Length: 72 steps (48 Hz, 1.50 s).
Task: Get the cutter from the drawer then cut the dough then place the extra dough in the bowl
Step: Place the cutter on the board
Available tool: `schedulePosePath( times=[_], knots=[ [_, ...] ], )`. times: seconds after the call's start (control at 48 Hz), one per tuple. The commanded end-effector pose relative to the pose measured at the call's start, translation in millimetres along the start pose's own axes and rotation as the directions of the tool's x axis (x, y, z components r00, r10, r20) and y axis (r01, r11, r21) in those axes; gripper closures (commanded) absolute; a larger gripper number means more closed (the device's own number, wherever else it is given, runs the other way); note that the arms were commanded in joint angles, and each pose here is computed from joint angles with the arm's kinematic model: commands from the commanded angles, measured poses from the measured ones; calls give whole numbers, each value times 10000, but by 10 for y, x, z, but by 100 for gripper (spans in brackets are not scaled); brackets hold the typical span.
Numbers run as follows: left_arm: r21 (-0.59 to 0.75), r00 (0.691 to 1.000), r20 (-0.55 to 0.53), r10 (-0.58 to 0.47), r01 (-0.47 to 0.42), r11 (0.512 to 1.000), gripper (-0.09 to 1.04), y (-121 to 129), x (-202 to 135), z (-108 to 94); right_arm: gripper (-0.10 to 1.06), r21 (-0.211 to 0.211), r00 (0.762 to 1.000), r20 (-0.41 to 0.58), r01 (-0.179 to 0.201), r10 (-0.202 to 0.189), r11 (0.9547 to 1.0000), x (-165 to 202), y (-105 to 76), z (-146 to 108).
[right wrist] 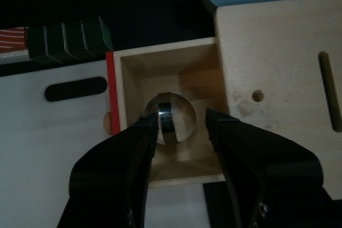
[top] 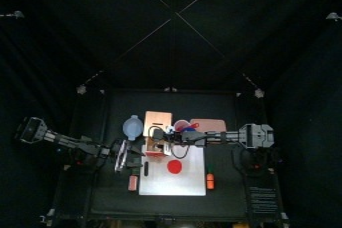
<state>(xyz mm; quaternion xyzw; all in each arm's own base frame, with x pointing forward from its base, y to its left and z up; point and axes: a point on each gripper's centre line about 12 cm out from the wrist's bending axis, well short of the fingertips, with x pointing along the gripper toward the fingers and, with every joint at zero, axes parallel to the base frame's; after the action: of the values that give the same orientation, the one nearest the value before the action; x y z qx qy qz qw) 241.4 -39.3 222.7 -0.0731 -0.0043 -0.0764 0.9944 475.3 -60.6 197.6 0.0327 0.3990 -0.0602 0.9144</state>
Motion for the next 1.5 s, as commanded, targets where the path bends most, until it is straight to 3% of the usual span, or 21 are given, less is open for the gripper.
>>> schedulePosePath(
  times=[0.021,0.833,1.062,1.167,1.5],
  knots=[
    [13,9994,341,-1,1,10000,7,1,-4,76,17,-104,9996,291,-3,6,9999,-64,21,152],
    [-338,9992,295,282,-272,9991,7,43,-94,27,19,-288,9969,-762,184,-206,9994,241,-42,84],
    [-520,9987,249,456,-442,9977,7,66,-107,8,38,-375,9981,-593,150,-172,9992,223,-11,146],
    [-588,9984,223,522,-508,9970,7,75,-113,-2,46,-413,9991,-410,102,-119,9991,160,29,203],
    [-688,9966,221,796,-779,9946,7,124,-122,-7,46,-938,9973,713,217,-151,9954,-405,138,512]
  ],
)
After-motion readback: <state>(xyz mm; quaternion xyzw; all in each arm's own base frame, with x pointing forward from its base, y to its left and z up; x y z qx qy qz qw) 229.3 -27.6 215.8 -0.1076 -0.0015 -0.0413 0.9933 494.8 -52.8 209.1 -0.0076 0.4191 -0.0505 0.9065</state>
